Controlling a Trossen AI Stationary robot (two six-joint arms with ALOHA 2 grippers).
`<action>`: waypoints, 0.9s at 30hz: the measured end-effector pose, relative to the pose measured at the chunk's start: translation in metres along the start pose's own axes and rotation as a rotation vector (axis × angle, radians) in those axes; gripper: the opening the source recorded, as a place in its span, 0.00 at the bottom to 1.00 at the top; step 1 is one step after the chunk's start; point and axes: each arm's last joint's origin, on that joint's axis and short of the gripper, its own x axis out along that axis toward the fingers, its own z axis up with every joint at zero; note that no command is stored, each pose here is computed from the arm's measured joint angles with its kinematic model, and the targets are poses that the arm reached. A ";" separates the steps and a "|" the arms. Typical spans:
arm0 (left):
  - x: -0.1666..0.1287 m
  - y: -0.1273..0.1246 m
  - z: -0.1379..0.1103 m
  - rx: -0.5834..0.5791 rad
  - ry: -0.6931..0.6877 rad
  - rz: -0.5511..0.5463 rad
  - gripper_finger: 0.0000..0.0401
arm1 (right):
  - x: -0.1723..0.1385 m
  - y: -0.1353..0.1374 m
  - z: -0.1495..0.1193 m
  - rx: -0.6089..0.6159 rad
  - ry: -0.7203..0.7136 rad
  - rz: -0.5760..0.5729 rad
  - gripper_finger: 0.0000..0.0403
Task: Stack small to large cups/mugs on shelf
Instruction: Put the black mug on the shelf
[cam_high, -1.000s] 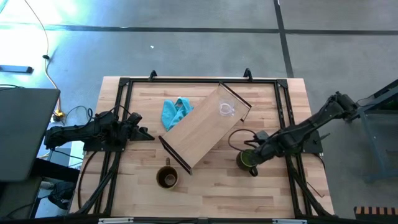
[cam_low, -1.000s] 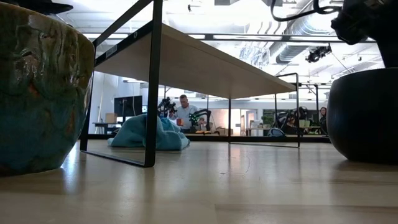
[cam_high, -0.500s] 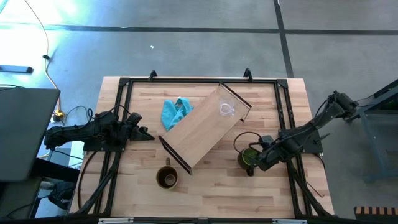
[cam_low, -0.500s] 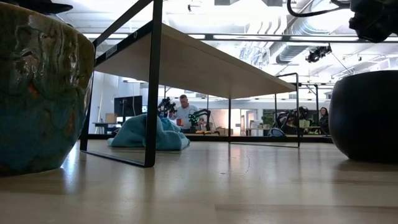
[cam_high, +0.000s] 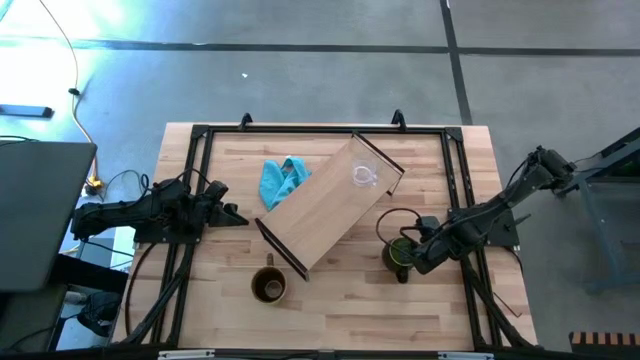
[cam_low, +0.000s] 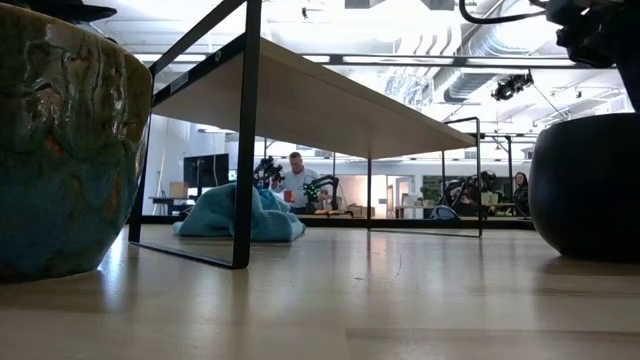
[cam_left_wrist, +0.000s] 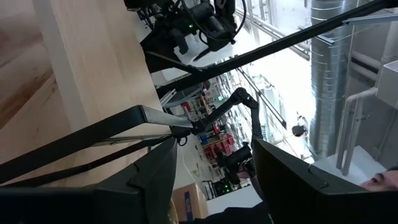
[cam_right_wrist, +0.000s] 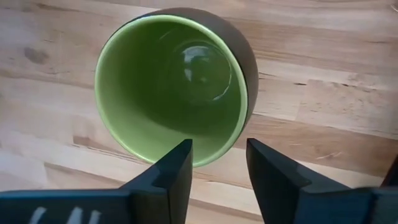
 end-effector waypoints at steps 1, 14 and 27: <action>0.000 0.000 0.000 0.000 0.000 0.000 0.50 | 0.000 0.000 0.000 0.003 0.000 0.000 0.36; 0.000 0.000 0.000 0.004 0.000 0.000 0.50 | 0.012 0.006 -0.005 0.022 0.006 -0.034 0.36; 0.000 0.000 0.000 0.003 0.000 0.000 0.50 | 0.020 0.010 -0.006 -0.013 -0.006 -0.055 0.33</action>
